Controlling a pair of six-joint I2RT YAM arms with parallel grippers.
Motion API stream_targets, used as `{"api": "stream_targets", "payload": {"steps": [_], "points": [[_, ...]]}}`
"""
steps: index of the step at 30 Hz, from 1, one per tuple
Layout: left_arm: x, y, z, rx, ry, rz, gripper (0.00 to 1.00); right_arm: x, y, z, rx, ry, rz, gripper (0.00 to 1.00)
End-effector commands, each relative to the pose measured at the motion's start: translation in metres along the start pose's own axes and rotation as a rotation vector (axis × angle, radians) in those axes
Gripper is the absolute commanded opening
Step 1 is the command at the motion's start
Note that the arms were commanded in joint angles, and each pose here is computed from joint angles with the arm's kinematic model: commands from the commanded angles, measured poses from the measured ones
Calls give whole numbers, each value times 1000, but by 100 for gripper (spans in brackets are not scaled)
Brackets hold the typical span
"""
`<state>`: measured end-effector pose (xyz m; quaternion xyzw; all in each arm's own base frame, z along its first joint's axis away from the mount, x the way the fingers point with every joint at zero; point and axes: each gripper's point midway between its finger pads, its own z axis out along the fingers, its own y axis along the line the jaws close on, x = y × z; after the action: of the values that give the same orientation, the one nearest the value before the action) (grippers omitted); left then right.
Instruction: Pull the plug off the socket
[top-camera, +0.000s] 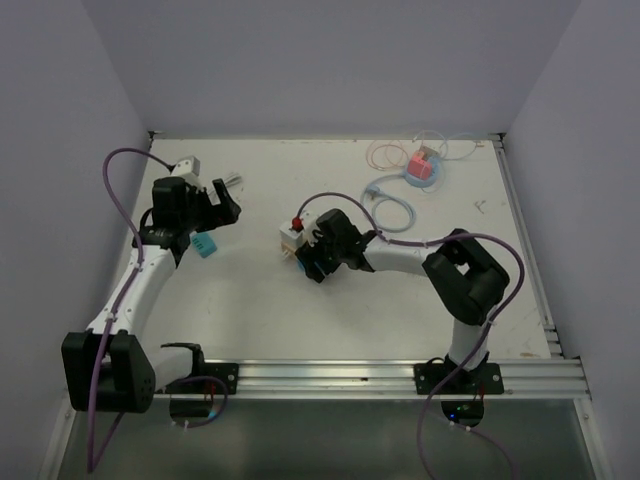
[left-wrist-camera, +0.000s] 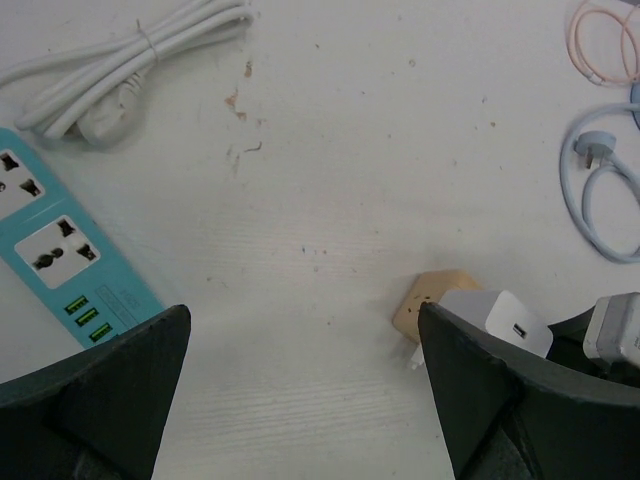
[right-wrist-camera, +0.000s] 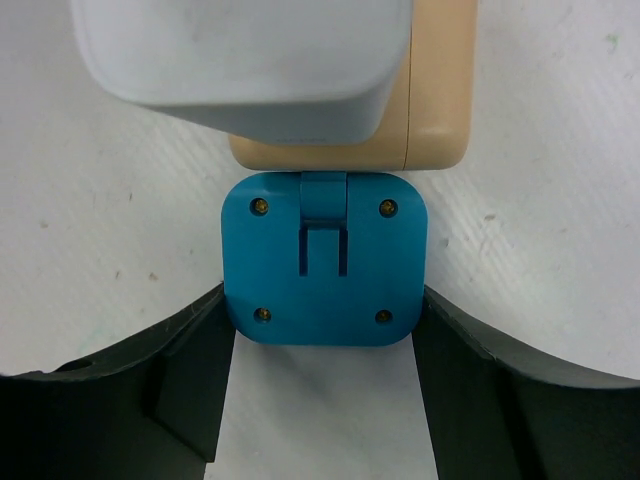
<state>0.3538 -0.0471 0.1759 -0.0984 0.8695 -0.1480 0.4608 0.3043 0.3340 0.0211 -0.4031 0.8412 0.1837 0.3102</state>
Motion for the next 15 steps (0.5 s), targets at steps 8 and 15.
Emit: {"api": "stream_targets", "payload": {"steps": [8, 15], "points": [[36, -51, 12, 111, 117, 115, 100, -3, 24, -47, -55, -26, 107, 94], [54, -81, 4, 192, 139, 162, 99, -17, 15, -80, 15, -119, 126, 99]]}}
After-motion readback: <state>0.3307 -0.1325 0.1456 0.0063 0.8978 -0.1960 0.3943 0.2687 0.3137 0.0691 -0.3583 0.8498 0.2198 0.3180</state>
